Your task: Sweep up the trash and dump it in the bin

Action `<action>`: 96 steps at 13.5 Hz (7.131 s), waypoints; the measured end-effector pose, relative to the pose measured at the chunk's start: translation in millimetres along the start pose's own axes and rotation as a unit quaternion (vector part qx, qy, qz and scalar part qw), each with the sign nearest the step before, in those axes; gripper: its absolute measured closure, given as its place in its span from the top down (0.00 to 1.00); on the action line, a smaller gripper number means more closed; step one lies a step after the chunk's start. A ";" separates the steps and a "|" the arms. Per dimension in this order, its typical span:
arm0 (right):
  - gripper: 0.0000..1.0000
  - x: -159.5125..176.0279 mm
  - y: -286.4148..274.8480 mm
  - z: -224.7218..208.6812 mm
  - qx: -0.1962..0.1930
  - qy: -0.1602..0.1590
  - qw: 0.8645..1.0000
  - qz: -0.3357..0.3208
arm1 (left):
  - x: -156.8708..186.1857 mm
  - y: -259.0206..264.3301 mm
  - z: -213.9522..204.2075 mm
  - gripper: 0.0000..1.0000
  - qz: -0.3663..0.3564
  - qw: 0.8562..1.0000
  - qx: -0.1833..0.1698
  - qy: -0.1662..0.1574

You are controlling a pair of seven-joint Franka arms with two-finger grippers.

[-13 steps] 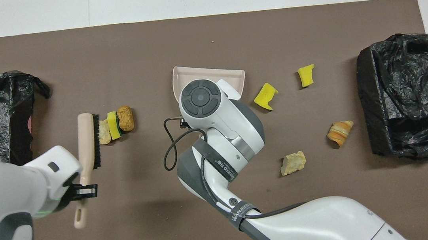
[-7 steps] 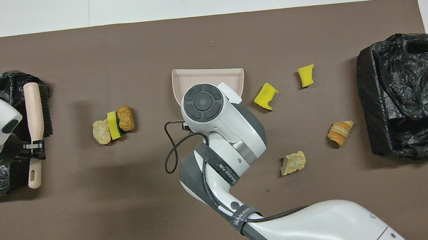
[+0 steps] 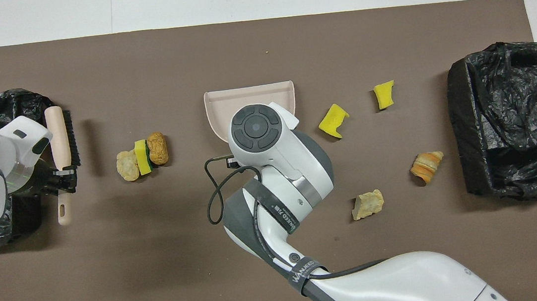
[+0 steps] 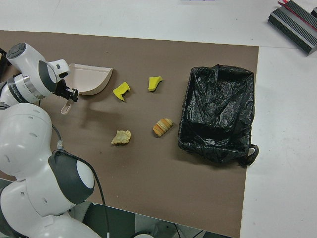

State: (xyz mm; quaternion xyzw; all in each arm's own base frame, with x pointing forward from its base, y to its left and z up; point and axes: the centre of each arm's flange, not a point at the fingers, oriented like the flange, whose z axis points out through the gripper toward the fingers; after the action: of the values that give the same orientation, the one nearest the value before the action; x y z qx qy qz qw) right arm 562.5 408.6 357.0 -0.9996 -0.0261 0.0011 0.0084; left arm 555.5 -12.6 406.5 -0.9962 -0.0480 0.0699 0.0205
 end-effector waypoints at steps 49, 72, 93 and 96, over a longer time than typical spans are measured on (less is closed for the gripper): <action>0.31 42.6 85.4 -24.0 -0.110 -0.023 0.724 -0.680 | -113.9 281.0 51.7 0.26 0.091 0.993 -0.073 -0.022; 0.31 47.6 96.7 -13.9 -0.075 -0.018 0.745 -0.662 | 11.3 246.2 40.7 0.26 0.209 0.976 -0.005 0.063; 0.31 53.4 116.2 -5.9 -0.024 -0.010 0.744 -0.667 | -84.5 240.4 -79.6 0.26 0.040 0.998 -0.051 -0.019; 0.31 63.9 138.5 -17.7 -0.023 0.004 0.734 -0.678 | -121.7 245.0 -59.8 0.26 0.033 0.998 -0.025 -0.039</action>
State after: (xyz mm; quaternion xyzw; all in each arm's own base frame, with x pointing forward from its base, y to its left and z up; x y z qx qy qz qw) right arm 633.5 273.4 372.2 -0.7167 -0.6971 -0.0098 -0.0162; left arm 466.7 -270.3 470.8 -0.9939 -0.0176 0.1086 -0.0084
